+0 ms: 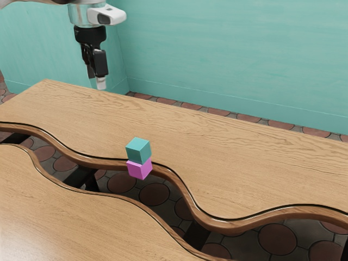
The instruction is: Pick up the blue block with one arm, and put the blue block on the table with one arm
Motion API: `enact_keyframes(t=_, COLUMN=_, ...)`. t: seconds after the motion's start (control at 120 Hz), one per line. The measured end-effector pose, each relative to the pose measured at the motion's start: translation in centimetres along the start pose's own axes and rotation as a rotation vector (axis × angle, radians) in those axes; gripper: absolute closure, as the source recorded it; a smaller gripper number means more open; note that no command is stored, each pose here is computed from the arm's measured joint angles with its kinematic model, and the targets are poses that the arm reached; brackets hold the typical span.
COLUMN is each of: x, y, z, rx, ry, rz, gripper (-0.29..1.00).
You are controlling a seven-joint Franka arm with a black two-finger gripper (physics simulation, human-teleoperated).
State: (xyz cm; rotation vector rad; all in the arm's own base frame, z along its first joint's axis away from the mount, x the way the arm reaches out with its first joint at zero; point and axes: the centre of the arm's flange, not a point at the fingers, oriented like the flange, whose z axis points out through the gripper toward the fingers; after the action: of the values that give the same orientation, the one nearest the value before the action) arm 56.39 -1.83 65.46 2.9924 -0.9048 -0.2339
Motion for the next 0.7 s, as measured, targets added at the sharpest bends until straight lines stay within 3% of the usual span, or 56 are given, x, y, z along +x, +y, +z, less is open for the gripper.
enact_keyframes(t=0.2, x=-0.1, y=0.0, z=-0.1, rx=0.001, ry=0.0, rz=0.048, gripper=0.0)
enact_keyframes(t=0.258, x=-6.5, y=5.1, z=-10.2, rx=0.144, ry=0.164, rz=0.03, gripper=0.0)
enact_keyframes(t=0.283, x=-8.9, y=7.7, z=-12.3, rx=0.182, ry=0.192, rz=0.01, gripper=0.0)
enact_keyframes(t=0.342, x=-10.7, y=12.6, z=-8.4, rx=0.171, ry=0.08, rz=-0.04, gripper=0.0)
enact_keyframes(t=0.408, x=-15.7, y=11.5, z=1.6, rx=0.093, ry=-0.037, rz=-0.243, gripper=0.0)
enact_keyframes(t=0.475, x=-15.9, y=10.1, z=10.0, rx=0.008, ry=-0.099, rz=-0.345, gripper=0.0)
enact_keyframes(t=0.583, x=-14.5, y=10.0, z=12.7, rx=0.043, ry=-0.046, rz=-0.433, gripper=0.0)
enact_keyframes(t=0.7, x=-15.4, y=5.4, z=14.6, rx=0.057, ry=0.041, rz=-0.593, gripper=0.0)
